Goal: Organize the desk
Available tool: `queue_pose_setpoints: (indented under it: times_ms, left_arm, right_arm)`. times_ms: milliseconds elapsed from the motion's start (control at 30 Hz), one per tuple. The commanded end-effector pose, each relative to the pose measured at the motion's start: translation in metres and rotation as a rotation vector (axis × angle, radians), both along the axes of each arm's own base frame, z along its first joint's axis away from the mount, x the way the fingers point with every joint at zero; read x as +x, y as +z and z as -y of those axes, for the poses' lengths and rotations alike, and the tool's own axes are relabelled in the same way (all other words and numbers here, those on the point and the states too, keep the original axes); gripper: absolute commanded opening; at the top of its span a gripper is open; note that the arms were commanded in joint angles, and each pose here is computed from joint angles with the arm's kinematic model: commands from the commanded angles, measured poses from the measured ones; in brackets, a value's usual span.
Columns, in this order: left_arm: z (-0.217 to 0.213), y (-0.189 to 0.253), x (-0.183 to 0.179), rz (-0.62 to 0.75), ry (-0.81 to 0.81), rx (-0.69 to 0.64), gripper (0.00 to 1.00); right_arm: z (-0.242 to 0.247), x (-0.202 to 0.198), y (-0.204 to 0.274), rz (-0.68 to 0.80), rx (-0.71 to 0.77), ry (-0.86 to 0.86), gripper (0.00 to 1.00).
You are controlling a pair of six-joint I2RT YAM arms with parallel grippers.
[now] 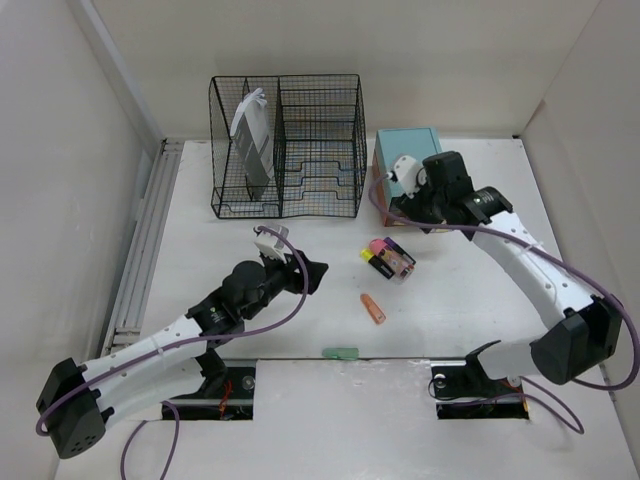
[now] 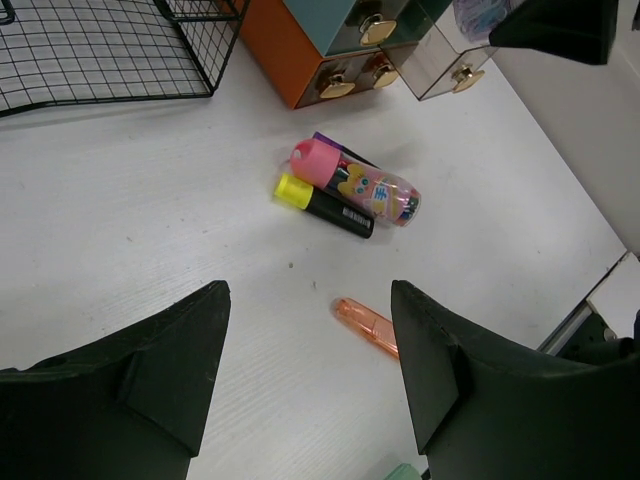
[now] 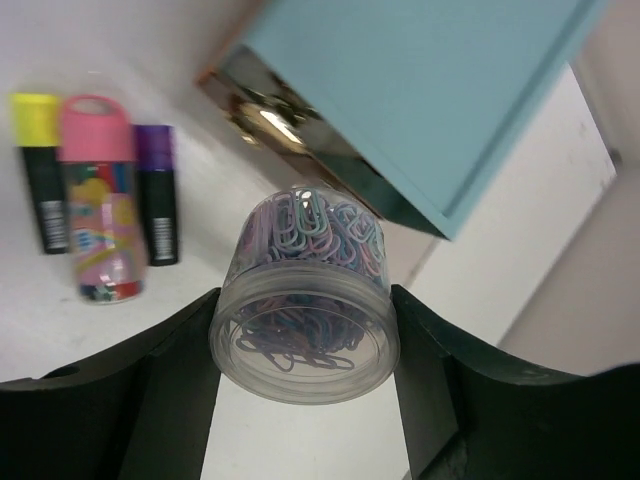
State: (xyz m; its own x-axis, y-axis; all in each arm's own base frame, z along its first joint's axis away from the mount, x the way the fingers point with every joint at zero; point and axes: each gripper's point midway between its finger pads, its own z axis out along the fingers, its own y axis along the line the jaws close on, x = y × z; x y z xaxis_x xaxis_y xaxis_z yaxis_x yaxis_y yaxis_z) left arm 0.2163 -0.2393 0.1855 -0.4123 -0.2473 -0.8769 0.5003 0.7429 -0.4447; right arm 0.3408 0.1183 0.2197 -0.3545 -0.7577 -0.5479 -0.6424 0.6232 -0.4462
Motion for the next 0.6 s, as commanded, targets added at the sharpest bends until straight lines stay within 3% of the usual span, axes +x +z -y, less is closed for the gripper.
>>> queue_pose_setpoints:
  times_ms: [0, 133, 567]
  left_arm:
    - [0.006, 0.018, -0.001, 0.035, -0.016, -0.053, 0.62]
    - [0.006, 0.018, 0.0, 0.041, -0.018, -0.046, 0.62]
    - [0.003, 0.008, -0.003, 0.036, -0.018, -0.04, 0.62]
  right_arm:
    - [0.025, 0.03, 0.024, 0.131, 0.039, -0.189, 0.1]
    - [0.049, 0.046, 0.03, 0.165, 0.046, -0.291, 0.09]
    - [0.062, 0.055, 0.0, -0.041, 0.023, -0.301, 0.08]
